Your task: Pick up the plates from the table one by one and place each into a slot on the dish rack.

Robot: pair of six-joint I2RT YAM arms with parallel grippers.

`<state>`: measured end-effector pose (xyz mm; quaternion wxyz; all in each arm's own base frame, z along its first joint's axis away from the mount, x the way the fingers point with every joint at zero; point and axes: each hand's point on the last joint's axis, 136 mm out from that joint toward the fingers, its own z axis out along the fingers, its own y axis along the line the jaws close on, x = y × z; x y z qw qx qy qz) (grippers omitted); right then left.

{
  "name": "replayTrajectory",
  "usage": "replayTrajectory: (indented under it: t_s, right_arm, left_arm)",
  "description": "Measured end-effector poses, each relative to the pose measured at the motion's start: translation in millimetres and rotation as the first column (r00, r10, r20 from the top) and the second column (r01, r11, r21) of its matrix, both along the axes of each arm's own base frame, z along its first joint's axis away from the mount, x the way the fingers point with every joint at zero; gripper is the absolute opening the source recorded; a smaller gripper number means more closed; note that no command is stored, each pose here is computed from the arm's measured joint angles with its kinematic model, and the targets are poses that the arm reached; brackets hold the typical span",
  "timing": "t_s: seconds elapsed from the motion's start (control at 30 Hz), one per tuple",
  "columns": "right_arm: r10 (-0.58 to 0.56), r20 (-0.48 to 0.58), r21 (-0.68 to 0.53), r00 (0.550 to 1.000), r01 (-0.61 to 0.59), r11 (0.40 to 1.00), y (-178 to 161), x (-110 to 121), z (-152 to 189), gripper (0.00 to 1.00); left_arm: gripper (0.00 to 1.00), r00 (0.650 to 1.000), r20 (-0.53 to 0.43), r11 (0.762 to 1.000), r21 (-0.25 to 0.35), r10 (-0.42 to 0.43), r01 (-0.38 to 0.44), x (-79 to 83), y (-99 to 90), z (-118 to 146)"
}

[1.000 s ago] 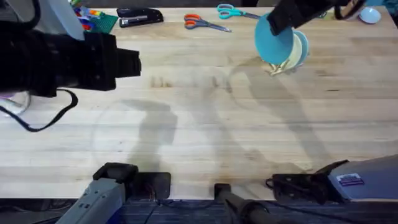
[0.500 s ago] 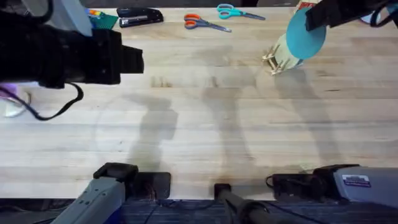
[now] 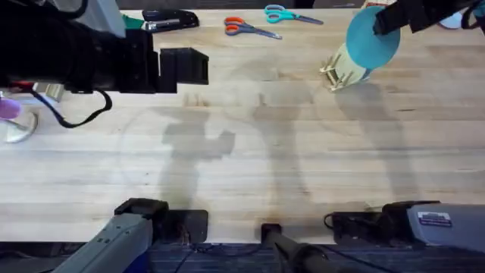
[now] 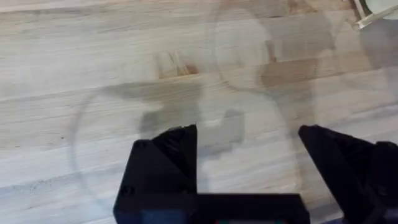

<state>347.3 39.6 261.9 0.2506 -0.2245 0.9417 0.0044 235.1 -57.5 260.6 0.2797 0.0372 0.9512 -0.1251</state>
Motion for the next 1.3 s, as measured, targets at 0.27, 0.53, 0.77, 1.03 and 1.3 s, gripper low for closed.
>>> replayTrajectory:
  t_s: [0.27, 0.53, 0.77, 1.03, 1.3]
  right_arm:
    - [0.052, 0.006, -0.024, 0.999, -0.051, 0.998, 0.5, 0.0, 0.1, 0.032]
    - [0.074, 0.034, -0.037, 0.997, -0.073, 0.997, 0.9, 5.4, 3.1, 0.032]
    - [0.08, 0.064, -0.041, 0.995, -0.078, 0.996, 1.3, 11.4, 6.7, 0.032]
    - [0.08, 0.092, -0.041, 0.992, -0.077, 0.996, 1.7, 17.4, 10.6, 0.032]
    - [0.063, 0.134, -0.036, 0.989, -0.058, 0.998, 1.3, 26.2, 16.5, 0.031]
  left_arm:
    - [0.996, 1.0, 0.002, 1.0, 0.0, 0.0, 0.0, 0.9, -0.1, 0.2]
    - [0.995, 1.0, 0.002, 1.0, 0.0, 0.0, 0.0, 0.9, -0.1, 0.2]
    - [0.995, 1.0, 0.0, 1.0, 0.0, 0.0, 0.0, 0.4, 0.0, -0.2]
    - [0.995, 1.0, -0.001, 1.0, 0.0, 0.0, 0.0, 0.4, 0.0, -0.2]
    - [0.994, 1.0, 0.0, 1.0, 0.0, 0.0, 0.0, 0.3, 0.0, -0.1]
